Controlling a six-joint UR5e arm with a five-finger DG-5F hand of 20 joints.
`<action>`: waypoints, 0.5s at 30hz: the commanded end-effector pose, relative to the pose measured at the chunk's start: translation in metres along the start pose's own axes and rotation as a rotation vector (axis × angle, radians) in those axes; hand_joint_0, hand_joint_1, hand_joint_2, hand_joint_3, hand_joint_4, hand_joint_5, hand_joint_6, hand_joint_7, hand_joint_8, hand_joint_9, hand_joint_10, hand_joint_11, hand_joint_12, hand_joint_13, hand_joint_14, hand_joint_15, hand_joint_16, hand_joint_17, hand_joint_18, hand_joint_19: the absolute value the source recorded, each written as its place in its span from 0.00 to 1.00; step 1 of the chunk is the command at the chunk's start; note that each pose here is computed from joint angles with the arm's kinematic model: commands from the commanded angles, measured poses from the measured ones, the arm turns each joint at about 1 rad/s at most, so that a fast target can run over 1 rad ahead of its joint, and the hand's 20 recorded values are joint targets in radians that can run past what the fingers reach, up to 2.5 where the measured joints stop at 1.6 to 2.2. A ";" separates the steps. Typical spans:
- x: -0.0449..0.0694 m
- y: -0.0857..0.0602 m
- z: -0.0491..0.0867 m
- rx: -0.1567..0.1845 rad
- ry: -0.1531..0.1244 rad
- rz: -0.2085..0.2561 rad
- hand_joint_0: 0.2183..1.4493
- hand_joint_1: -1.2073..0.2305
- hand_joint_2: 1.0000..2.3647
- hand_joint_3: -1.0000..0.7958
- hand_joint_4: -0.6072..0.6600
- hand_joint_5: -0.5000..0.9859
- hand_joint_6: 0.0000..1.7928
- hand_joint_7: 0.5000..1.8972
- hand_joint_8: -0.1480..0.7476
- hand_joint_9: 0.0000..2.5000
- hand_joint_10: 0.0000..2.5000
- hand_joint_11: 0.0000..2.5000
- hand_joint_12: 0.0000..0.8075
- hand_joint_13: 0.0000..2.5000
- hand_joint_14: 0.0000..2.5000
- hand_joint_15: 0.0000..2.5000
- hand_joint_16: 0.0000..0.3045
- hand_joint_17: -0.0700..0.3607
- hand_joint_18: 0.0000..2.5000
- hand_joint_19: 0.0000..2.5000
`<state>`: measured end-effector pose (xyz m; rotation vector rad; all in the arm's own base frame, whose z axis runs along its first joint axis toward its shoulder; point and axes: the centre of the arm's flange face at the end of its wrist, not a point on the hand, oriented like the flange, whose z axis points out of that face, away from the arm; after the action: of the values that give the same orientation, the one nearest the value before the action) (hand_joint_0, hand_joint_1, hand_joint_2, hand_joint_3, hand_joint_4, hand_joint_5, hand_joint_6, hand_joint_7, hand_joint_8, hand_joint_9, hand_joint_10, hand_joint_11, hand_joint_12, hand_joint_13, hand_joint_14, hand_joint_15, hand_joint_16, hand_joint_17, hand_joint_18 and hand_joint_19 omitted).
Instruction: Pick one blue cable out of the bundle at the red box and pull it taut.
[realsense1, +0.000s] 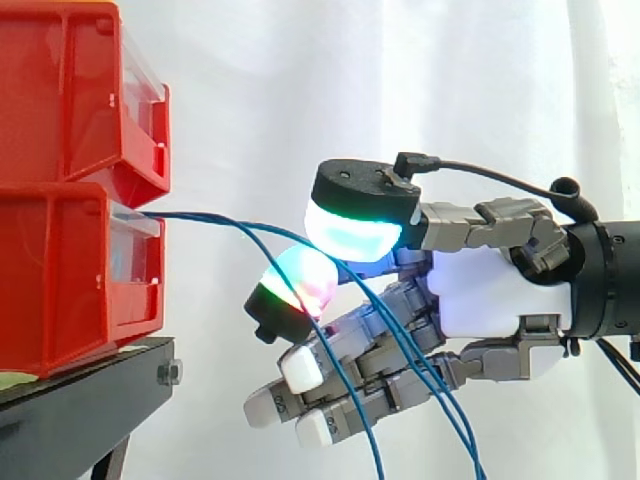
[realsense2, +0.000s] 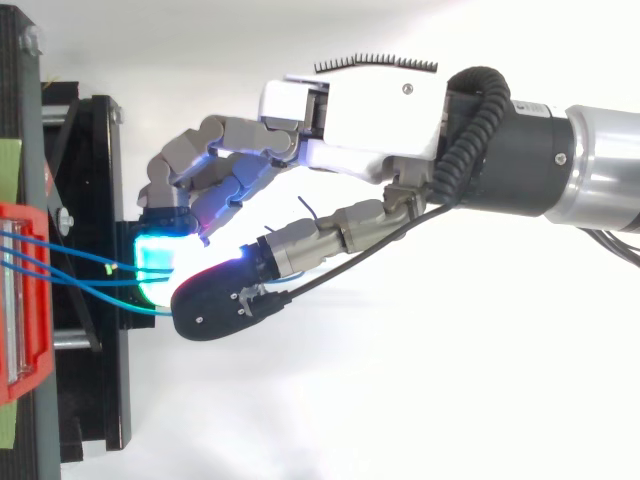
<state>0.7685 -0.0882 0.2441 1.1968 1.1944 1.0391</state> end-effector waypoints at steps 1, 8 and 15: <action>0.000 0.000 0.000 -0.001 0.000 0.003 0.37 0.18 0.01 0.41 0.53 0.24 0.49 0.39 0.53 0.30 0.00 0.18 0.45 0.16 0.00 0.05 0.17 0.44 0.18 0.06; 0.000 0.000 0.000 -0.001 0.000 0.003 0.40 0.18 0.01 0.38 0.50 0.24 0.49 0.37 0.52 0.29 0.00 0.18 0.45 0.15 0.00 0.04 0.17 0.44 0.18 0.06; 0.000 0.000 0.000 0.000 0.000 0.002 0.42 0.17 0.01 0.35 0.45 0.23 0.50 0.34 0.51 0.28 0.00 0.17 0.45 0.13 0.00 0.03 0.17 0.44 0.16 0.05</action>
<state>0.7687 -0.0881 0.2447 1.1978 1.1925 1.0414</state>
